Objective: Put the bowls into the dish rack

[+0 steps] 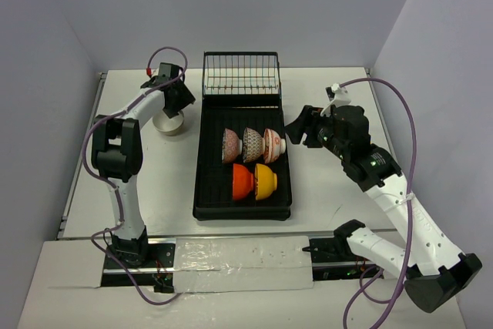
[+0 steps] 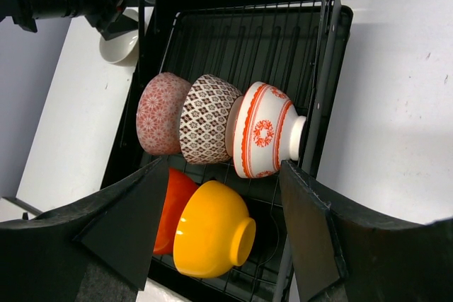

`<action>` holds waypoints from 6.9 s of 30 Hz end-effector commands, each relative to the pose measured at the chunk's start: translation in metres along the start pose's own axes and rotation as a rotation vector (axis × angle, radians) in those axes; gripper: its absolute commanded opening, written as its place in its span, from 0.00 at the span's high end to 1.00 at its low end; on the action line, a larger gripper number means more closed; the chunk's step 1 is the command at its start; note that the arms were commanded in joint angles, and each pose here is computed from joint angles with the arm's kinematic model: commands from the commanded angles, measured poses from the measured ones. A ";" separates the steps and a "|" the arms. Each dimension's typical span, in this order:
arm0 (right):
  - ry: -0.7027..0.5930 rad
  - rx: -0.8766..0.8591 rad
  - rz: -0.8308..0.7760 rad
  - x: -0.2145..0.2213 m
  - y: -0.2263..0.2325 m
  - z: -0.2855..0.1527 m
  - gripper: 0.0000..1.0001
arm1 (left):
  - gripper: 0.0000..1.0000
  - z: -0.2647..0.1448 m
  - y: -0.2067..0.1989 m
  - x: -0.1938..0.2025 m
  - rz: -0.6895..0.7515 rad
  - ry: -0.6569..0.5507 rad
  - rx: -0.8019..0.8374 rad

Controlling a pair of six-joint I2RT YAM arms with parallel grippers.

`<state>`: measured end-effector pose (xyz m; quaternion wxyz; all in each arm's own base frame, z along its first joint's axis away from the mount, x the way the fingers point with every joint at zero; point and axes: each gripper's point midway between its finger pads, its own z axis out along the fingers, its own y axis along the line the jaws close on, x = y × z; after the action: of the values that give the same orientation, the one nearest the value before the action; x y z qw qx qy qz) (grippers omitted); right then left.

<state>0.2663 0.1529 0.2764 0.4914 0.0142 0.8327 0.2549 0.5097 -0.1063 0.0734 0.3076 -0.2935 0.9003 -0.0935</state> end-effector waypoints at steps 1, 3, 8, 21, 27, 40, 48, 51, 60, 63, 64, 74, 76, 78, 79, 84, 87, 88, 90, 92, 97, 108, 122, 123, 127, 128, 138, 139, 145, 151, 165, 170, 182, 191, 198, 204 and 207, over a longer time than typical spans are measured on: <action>-0.031 -0.019 0.004 -0.007 0.006 0.003 0.29 | 0.30 -0.014 -0.006 -0.016 0.022 -0.051 0.018; -0.031 -0.019 0.004 -0.007 0.006 0.003 0.29 | 0.30 -0.019 -0.009 -0.022 0.031 -0.059 0.018; -0.035 -0.018 0.005 -0.008 0.006 0.002 0.29 | 0.30 -0.015 -0.001 -0.022 0.044 -0.058 -0.011; -0.025 -0.012 0.005 -0.005 0.005 0.006 0.29 | 0.64 0.018 0.030 0.009 0.038 0.035 -0.066; -0.020 -0.008 0.006 -0.005 0.004 0.007 0.29 | 0.92 0.017 0.031 0.014 0.041 0.053 -0.058; -0.032 -0.009 0.004 -0.007 0.004 0.003 0.29 | 1.00 -0.021 0.017 0.002 0.042 0.024 0.016; -0.030 -0.011 0.004 -0.005 0.005 0.002 0.29 | 1.00 -0.078 -0.021 -0.016 -0.005 -0.060 0.180; -0.030 -0.008 0.004 -0.005 0.004 0.002 0.29 | 1.00 -0.096 -0.039 -0.017 -0.007 -0.089 0.224; -0.025 -0.001 0.001 -0.004 0.004 0.003 0.29 | 1.00 -0.170 -0.080 -0.037 -0.021 -0.214 0.345; -0.021 -0.002 -0.001 -0.003 0.004 0.004 0.29 | 1.00 -0.207 -0.095 -0.050 -0.026 -0.292 0.390; -0.023 -0.002 0.000 -0.004 0.004 0.004 0.29 | 1.00 -0.219 -0.100 -0.056 -0.032 -0.323 0.402; -0.012 -0.004 -0.002 -0.001 0.004 0.006 0.29 | 1.00 -0.295 -0.194 -0.026 0.087 -0.397 0.672; -0.010 -0.006 0.000 -0.001 0.005 0.006 0.29 | 1.00 -0.291 -0.210 -0.024 0.089 -0.390 0.720; -0.001 -0.005 -0.001 0.002 0.004 0.009 0.29 | 1.00 -0.290 -0.223 -0.018 0.100 -0.369 0.776; 0.001 -0.004 0.001 0.002 0.004 0.009 0.29 | 1.00 -0.282 -0.229 -0.016 0.102 -0.363 0.784; 0.018 0.003 0.000 0.007 0.003 0.013 0.30 | 1.00 -0.280 -0.259 -0.018 0.110 -0.393 0.891; 0.042 -0.003 0.004 0.015 0.004 0.019 0.30 | 1.00 -0.274 -0.276 -0.016 0.120 -0.406 0.957; 0.049 -0.006 0.005 0.016 0.004 0.019 0.30 | 1.00 -0.268 -0.281 -0.013 0.127 -0.398 0.972; 0.064 -0.007 0.001 0.021 0.005 0.023 0.30 | 1.00 -0.269 -0.291 -0.015 0.124 -0.416 1.016; 0.074 -0.001 -0.003 0.024 0.003 0.026 0.30 | 1.00 -0.262 -0.300 -0.016 0.121 -0.430 1.038; 0.096 -0.009 -0.005 0.031 0.005 0.032 0.30 | 1.00 -0.245 -0.315 -0.020 0.130 -0.472 1.057; 0.168 -0.024 -0.013 0.049 0.007 0.044 0.31 | 1.00 -0.208 -0.296 -0.030 0.081 -0.572 1.065; 0.206 -0.026 -0.025 0.063 0.008 0.048 0.31 | 1.00 -0.199 -0.250 -0.022 -0.078 -0.706 1.139; 0.209 -0.025 -0.026 0.064 0.009 0.048 0.31 | 1.00 -0.200 -0.248 -0.021 -0.088 -0.713 1.151; 0.224 -0.018 -0.030 0.069 0.008 0.051 0.31 | 1.00 -0.210 -0.235 -0.013 -0.146 -0.738 1.237; 0.230 -0.016 -0.031 0.070 0.007 0.052 0.31 | 1.00 -0.204 -0.229 -0.008 -0.149 -0.727 1.228; 0.242 0.007 -0.032 0.073 0.004 0.054 0.31 | 0.98 -0.208 -0.221 0.015 -0.137 -0.636 1.259; 0.239 0.009 -0.032 0.072 0.004 0.054 0.31 | 0.96 -0.210 -0.221 0.016 -0.132 -0.635 1.261; 0.231 0.005 -0.033 0.070 0.006 0.052 0.31 | 0.80 -0.219 -0.220 0.022 -0.089 -0.611 1.274; 0.233 0.000 -0.035 0.072 0.007 0.052 0.31 | 0.78 -0.210 -0.215 0.033 -0.055 -0.578 1.253; 0.259 0.020 -0.040 0.078 0.003 0.059 0.32 | 0.60 -0.184 -0.198 0.049 -0.094 -0.501 1.278; 0.261 0.028 -0.041 0.079 0.002 0.060 0.32 | 0.59 -0.180 -0.197 0.056 -0.088 -0.478 1.288; 0.268 0.026 -0.040 0.080 0.002 0.062 0.32 | 0.48 -0.189 -0.195 0.064 -0.068 -0.437 1.326; 0.262 0.028 -0.040 0.079 0.002 0.060 0.32 | 0.36 -0.197 -0.192 0.067 -0.062 -0.428 1.336; 0.261 0.032 -0.043 0.078 0.001 0.060 0.32 | 0.33 -0.196 -0.188 0.065 -0.076 -0.432 1.316; 0.263 0.034 -0.043 0.079 0.001 0.061 0.32 | 0.25 -0.188 -0.183 0.065 -0.079 -0.430 1.270; 0.264 0.032 -0.042 0.080 0.001 0.062 0.32 | 0.25 -0.188 -0.181 0.066 -0.083 -0.426 1.265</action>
<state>0.2706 0.1971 0.1773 0.3646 -0.0261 0.9030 0.2258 0.4478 -0.2953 0.2235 0.5727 -0.1128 0.6067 -0.5396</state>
